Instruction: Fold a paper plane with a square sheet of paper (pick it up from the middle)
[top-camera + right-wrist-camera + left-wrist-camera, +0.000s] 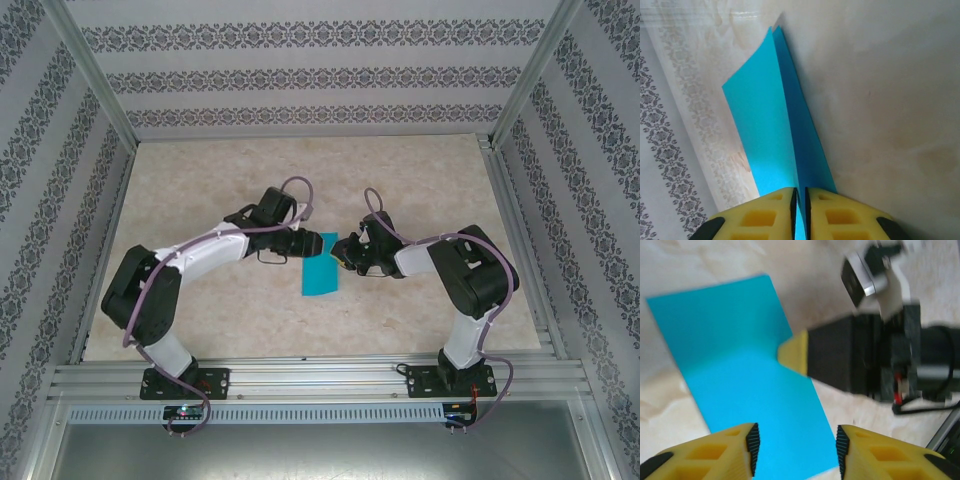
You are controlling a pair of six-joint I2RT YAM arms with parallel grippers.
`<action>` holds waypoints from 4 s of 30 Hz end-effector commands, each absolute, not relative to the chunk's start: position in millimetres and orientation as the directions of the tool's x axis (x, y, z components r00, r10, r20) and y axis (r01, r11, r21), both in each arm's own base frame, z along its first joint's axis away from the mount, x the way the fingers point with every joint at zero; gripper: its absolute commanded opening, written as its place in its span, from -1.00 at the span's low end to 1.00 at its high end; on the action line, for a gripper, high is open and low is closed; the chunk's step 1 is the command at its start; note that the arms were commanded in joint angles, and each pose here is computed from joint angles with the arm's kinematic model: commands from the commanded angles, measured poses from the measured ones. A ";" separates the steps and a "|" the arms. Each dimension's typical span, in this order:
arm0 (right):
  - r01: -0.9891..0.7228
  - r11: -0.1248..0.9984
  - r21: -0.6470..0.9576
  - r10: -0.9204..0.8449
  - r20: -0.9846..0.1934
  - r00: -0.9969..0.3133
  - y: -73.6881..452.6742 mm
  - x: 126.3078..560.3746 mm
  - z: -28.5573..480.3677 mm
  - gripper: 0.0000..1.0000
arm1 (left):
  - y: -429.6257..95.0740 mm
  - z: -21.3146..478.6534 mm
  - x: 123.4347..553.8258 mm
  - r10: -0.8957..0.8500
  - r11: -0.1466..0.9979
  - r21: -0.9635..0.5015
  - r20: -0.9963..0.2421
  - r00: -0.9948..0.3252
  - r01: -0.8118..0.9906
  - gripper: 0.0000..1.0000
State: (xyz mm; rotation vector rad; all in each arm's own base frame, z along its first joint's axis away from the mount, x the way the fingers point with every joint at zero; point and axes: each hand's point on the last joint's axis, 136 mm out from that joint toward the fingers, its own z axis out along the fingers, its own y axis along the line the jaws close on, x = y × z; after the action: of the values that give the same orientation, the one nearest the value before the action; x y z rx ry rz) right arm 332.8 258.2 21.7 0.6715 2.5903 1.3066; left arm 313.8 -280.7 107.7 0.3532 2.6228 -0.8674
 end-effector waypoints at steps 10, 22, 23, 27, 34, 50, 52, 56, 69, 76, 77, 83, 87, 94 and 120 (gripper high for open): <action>0.334 0.528 0.781 0.458 0.069 -0.886 255.1 328.0 24.3 -0.67 | -297.0 74.7 234.3 0.624 0.691 -0.059 -0.454 -0.636 0.720 0.16; 0.336 0.521 0.785 0.450 0.082 -0.889 256.1 330.0 26.9 -0.69 | -322.7 46.4 230.3 0.766 0.594 0.145 -0.402 -0.502 0.791 0.46; 0.339 0.521 0.783 0.452 0.084 -0.888 255.5 330.2 26.2 -0.69 | -323.8 43.6 232.9 0.772 0.593 0.166 -0.395 -0.498 0.788 0.46; 0.342 0.520 0.782 0.452 0.088 -0.888 255.2 330.0 25.2 -0.69 | -326.9 37.9 241.5 0.786 0.588 0.231 -0.387 -0.481 0.775 0.44; 0.348 0.522 0.779 0.451 0.094 -0.887 254.1 329.5 22.7 -0.69 | -331.5 42.1 247.9 0.772 0.605 0.247 -0.416 -0.481 0.757 0.16; 0.351 0.530 0.772 0.451 0.095 -0.888 246.8 328.2 22.0 -0.66 | -322.5 68.2 255.4 0.691 0.679 0.210 -0.506 -0.516 0.704 -1.00; 0.349 0.530 0.773 0.452 0.091 -0.887 245.7 328.6 23.1 -0.58 | -322.2 68.1 254.8 0.685 0.679 0.180 -0.502 -0.527 0.711 -1.00; 0.340 0.536 0.773 0.455 0.074 -0.887 238.4 329.6 28.6 -0.40 | -319.4 66.3 251.8 0.649 0.690 0.059 -0.490 -0.581 0.721 -1.00; 0.201 0.626 0.754 0.405 -0.094 -0.909 219.8 337.7 71.5 -0.48 | -310.2 79.5 252.8 0.438 0.637 -0.489 -0.406 -0.802 0.596 -1.00; 0.129 0.632 0.765 0.303 -0.090 -0.949 256.0 341.5 73.5 -0.69 | -307.8 71.3 256.3 0.406 0.618 -0.572 -0.355 -0.842 0.539 -1.00; 0.126 0.636 0.761 0.298 -0.092 -0.950 258.7 342.8 72.6 -0.69 | -306.8 71.4 257.8 0.400 0.622 -0.572 -0.355 -0.845 0.535 -1.00; 0.127 0.643 0.755 0.271 -0.070 -0.960 271.9 350.1 60.7 -0.71 | -298.3 67.4 260.5 0.380 0.641 -0.574 -0.339 -0.860 0.510 -0.98; 0.137 0.650 0.748 0.266 -0.054 -0.962 274.1 353.4 51.4 -0.71 | -294.3 63.1 260.2 0.378 0.653 -0.568 -0.329 -0.865 0.501 -0.96; 0.146 0.688 0.710 0.234 -0.027 -0.972 273.6 350.6 30.6 -0.71 | -292.5 60.6 262.6 0.369 0.665 -0.562 -0.324 -0.871 0.491 -0.95; 0.032 0.840 0.541 0.069 -0.048 -0.996 255.6 338.3 -2.9 -0.74 | -278.6 49.7 286.6 0.295 0.735 -0.561 -0.240 -0.925 0.381 -0.82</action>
State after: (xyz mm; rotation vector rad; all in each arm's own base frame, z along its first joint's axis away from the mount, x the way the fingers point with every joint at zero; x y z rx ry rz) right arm 348.6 264.3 16.8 0.1037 2.8715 0.9744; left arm 280.7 -285.3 52.8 0.5926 2.7602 -0.9878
